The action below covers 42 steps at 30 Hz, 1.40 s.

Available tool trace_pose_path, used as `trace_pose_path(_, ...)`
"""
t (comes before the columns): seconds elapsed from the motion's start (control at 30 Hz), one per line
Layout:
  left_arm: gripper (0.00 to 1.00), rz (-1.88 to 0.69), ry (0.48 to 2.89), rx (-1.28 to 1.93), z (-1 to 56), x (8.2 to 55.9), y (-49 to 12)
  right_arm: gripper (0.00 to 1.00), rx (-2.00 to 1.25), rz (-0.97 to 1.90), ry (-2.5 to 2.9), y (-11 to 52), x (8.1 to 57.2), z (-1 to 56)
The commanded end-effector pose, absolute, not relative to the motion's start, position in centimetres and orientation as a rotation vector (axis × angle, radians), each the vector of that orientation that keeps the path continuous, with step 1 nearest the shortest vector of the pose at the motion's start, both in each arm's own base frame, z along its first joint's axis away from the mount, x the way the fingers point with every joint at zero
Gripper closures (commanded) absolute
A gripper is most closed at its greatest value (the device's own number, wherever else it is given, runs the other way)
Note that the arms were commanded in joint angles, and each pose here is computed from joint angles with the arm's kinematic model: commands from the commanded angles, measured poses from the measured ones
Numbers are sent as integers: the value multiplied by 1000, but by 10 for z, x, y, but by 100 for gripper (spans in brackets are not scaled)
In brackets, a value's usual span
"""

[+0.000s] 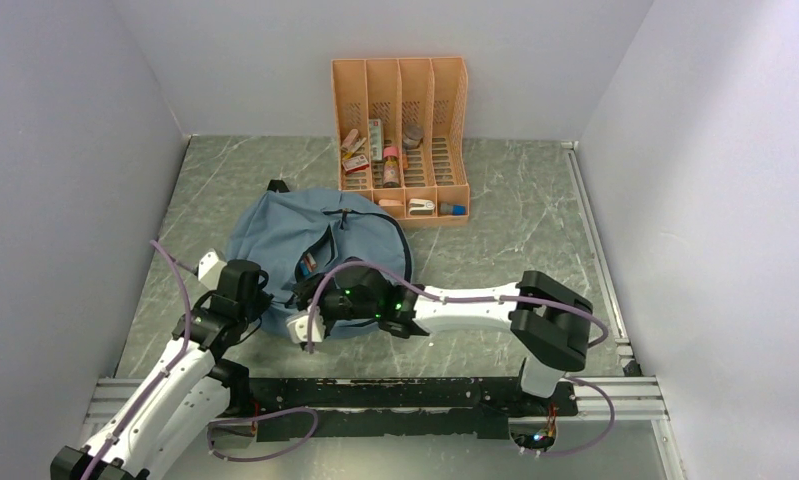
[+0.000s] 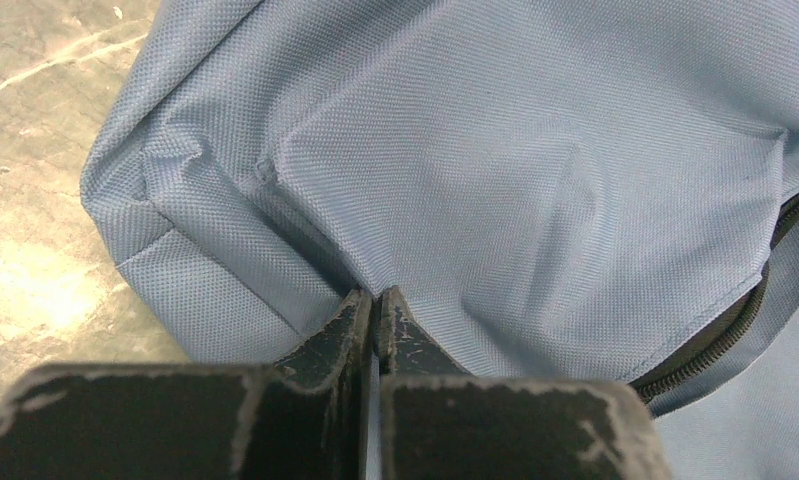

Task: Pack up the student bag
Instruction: Zip the student bag at the center of the board.

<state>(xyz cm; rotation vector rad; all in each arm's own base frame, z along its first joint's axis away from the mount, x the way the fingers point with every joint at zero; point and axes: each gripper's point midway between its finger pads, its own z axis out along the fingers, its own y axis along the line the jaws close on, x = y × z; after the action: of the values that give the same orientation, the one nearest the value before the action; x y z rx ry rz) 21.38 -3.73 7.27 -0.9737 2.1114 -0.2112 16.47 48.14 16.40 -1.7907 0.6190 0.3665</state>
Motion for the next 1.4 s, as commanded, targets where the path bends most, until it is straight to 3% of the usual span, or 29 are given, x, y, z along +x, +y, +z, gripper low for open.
trace_pose_path(0.0,95,-175,2077,-967,83,216,-29,55,-1895,283,563,491,164,151)
trace_pose_path(1.03,95,-332,2073,-927,102,216,-48,57,-1936,30,555,524,197,120)
trace_pose_path(1.2,95,-324,2068,-925,104,216,-46,62,-1945,37,585,528,199,112)
trace_pose_path(1.37,95,-317,2065,-926,104,215,-44,74,-1945,48,605,527,199,109)
